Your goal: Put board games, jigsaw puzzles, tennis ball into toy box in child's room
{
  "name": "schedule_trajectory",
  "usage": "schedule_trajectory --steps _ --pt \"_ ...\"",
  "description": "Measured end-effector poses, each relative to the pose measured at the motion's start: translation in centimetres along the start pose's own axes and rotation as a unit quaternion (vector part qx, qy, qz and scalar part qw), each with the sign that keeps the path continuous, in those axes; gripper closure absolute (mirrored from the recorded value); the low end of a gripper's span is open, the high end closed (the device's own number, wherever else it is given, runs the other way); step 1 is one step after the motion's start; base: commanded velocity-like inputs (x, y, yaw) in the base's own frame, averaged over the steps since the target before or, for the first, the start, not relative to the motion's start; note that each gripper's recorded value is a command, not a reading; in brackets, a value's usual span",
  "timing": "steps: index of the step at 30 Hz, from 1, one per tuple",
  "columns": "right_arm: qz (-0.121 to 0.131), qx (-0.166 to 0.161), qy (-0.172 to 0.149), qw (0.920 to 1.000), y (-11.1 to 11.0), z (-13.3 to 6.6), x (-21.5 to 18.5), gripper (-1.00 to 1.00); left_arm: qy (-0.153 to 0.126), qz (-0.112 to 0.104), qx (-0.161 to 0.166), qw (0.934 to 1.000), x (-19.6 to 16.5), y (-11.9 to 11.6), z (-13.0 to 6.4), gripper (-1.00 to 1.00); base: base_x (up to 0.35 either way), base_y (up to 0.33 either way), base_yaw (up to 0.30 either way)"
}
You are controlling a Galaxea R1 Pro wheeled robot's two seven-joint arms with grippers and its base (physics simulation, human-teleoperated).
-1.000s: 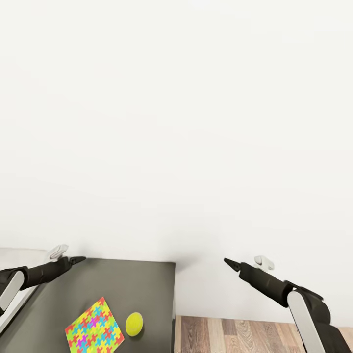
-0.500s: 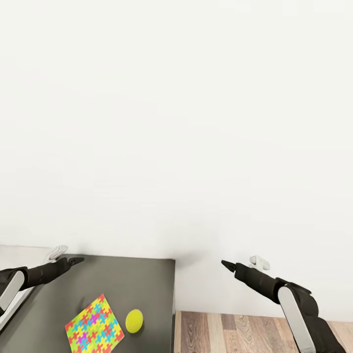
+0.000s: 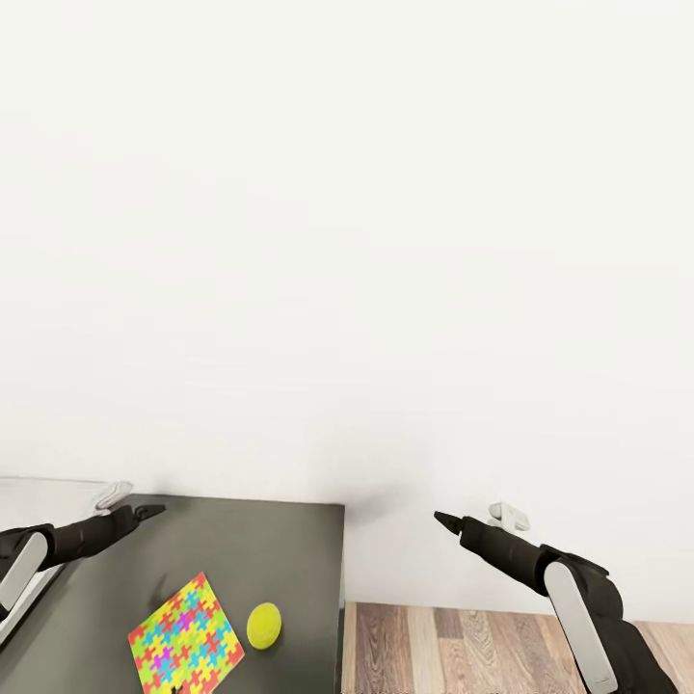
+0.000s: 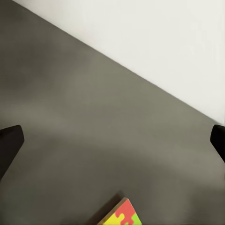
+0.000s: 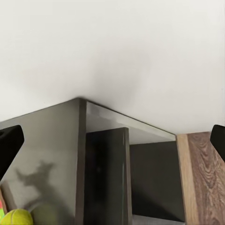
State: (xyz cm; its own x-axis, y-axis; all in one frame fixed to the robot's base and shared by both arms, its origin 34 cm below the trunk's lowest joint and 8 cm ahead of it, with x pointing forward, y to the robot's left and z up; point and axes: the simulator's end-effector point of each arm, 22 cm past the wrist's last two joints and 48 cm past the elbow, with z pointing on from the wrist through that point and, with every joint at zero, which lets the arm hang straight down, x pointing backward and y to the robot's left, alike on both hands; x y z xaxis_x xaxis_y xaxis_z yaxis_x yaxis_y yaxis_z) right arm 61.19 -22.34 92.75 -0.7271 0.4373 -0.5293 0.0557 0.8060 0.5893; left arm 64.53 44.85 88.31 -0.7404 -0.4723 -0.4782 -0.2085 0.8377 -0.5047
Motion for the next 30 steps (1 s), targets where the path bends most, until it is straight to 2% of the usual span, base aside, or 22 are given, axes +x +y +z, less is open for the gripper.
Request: schedule_trajectory --steps 15,30 --pt "-0.001 -0.005 -0.003 1.0 0.1 0.3 0.0 -1.0 0.005 -0.001 -0.004 1.0 0.4 0.4 0.4 -1.0 0.0 0.0 0.0" --pt "-0.01 -0.02 -0.012 0.9997 1.3 0.5 -0.3 -1.0 0.006 -0.002 -0.004 1.0 0.5 0.4 0.4 -1.0 0.0 0.0 0.0"
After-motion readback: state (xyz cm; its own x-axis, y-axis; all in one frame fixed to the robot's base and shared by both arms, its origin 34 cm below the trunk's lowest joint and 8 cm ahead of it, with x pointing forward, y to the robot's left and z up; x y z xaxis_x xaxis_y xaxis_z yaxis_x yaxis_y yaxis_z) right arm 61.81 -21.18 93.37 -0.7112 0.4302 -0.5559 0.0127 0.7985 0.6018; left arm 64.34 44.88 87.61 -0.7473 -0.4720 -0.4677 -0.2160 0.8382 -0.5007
